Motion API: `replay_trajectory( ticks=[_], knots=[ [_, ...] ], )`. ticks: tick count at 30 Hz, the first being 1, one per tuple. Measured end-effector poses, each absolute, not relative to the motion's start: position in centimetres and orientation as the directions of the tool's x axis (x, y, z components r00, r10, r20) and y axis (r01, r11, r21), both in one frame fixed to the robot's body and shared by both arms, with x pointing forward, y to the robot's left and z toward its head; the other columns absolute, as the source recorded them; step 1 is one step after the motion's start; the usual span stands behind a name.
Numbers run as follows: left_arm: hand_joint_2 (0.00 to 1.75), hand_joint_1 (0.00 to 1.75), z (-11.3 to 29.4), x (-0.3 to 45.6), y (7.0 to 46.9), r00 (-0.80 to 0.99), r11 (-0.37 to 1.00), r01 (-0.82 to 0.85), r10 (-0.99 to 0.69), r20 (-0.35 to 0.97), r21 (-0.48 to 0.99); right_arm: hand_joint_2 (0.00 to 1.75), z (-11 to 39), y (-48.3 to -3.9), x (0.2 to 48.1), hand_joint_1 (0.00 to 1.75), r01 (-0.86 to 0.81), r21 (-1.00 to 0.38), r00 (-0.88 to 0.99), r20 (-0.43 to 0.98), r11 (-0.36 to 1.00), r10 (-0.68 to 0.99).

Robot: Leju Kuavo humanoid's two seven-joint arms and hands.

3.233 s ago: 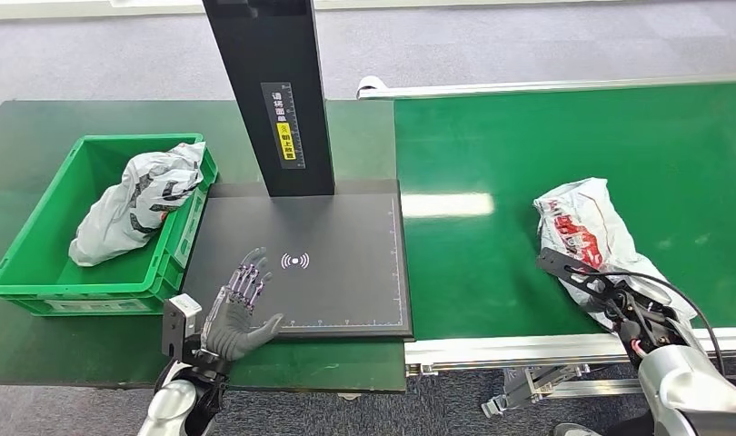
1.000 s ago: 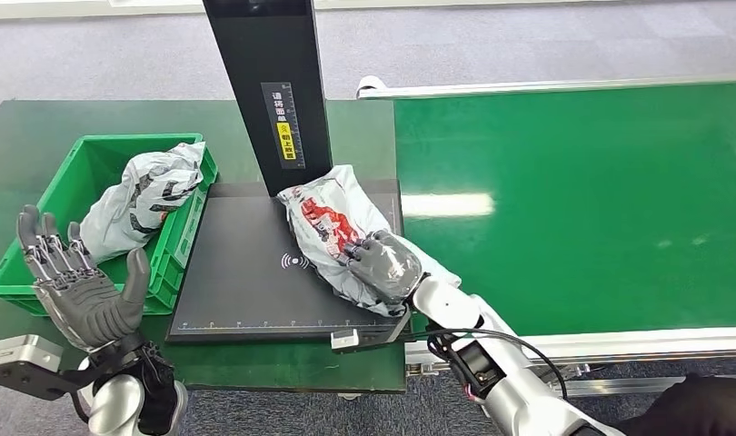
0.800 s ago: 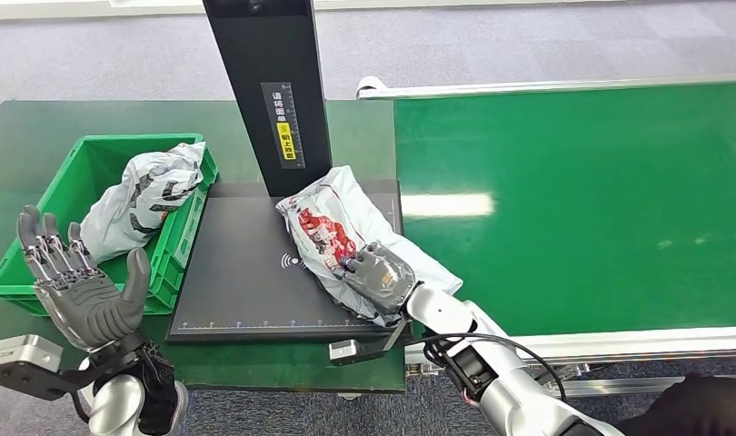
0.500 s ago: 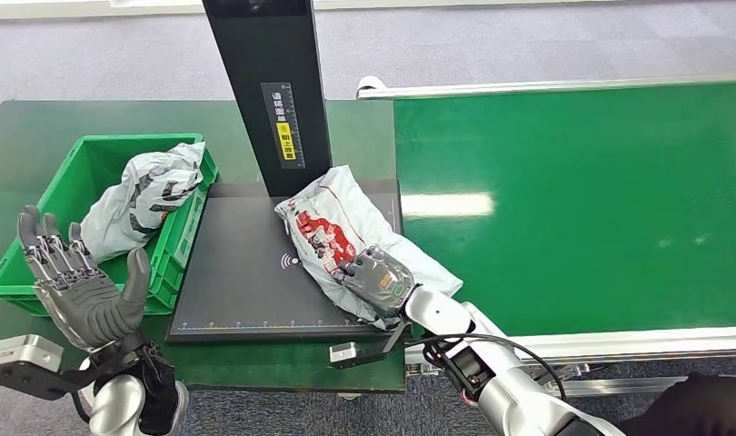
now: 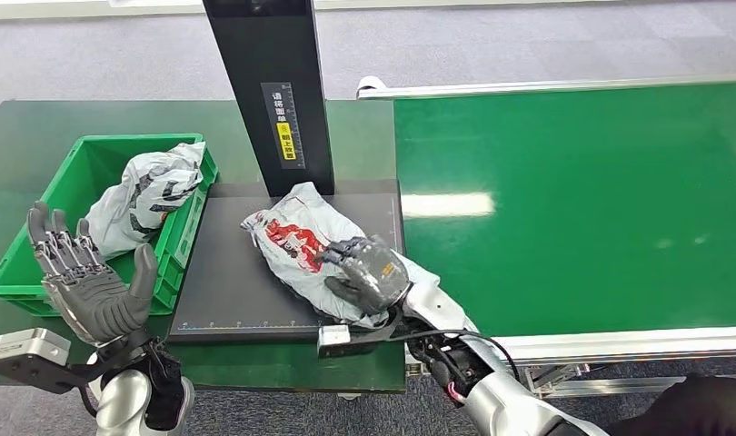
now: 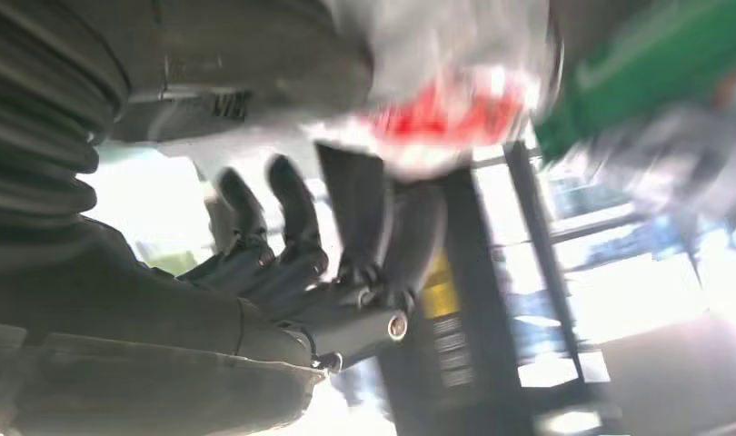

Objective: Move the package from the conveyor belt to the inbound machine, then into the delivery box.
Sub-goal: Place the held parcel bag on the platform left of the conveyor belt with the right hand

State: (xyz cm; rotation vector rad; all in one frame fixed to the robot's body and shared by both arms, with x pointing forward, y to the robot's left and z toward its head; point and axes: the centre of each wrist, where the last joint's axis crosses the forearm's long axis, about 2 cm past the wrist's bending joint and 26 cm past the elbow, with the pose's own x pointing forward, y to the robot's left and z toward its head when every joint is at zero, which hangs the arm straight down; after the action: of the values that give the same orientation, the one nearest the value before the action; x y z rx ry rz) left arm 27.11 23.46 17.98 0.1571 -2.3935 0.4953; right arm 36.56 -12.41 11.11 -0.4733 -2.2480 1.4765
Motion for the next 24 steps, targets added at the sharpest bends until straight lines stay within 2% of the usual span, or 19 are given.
replay_trajectory(
  ticks=[4, 12, 24],
  knots=[
    [1.75, 0.0, 17.8, 27.1, 23.4, -0.76, 0.923, -0.223, 0.037, 0.649, -0.315, 1.75, 12.1, -13.3, 37.2, 0.0, -0.029, -0.831, -0.806, 0.348, 0.556, 0.478],
    [1.75, 0.0, 17.0, 27.1, 23.1, -0.747, 0.938, -0.17, 0.078, 0.66, -0.303, 1.75, 12.8, -15.4, 37.0, 0.0, -0.136, -0.601, -0.716, 0.609, 0.788, 0.341],
    [1.75, 0.0, 15.5, 27.3, 22.2, -0.705, 0.96, -0.129, 0.087, 0.704, -0.249, 1.75, 13.8, -18.3, 38.0, 0.0, -0.319, -0.371, -0.617, 0.78, 0.872, 0.106]
  ],
)
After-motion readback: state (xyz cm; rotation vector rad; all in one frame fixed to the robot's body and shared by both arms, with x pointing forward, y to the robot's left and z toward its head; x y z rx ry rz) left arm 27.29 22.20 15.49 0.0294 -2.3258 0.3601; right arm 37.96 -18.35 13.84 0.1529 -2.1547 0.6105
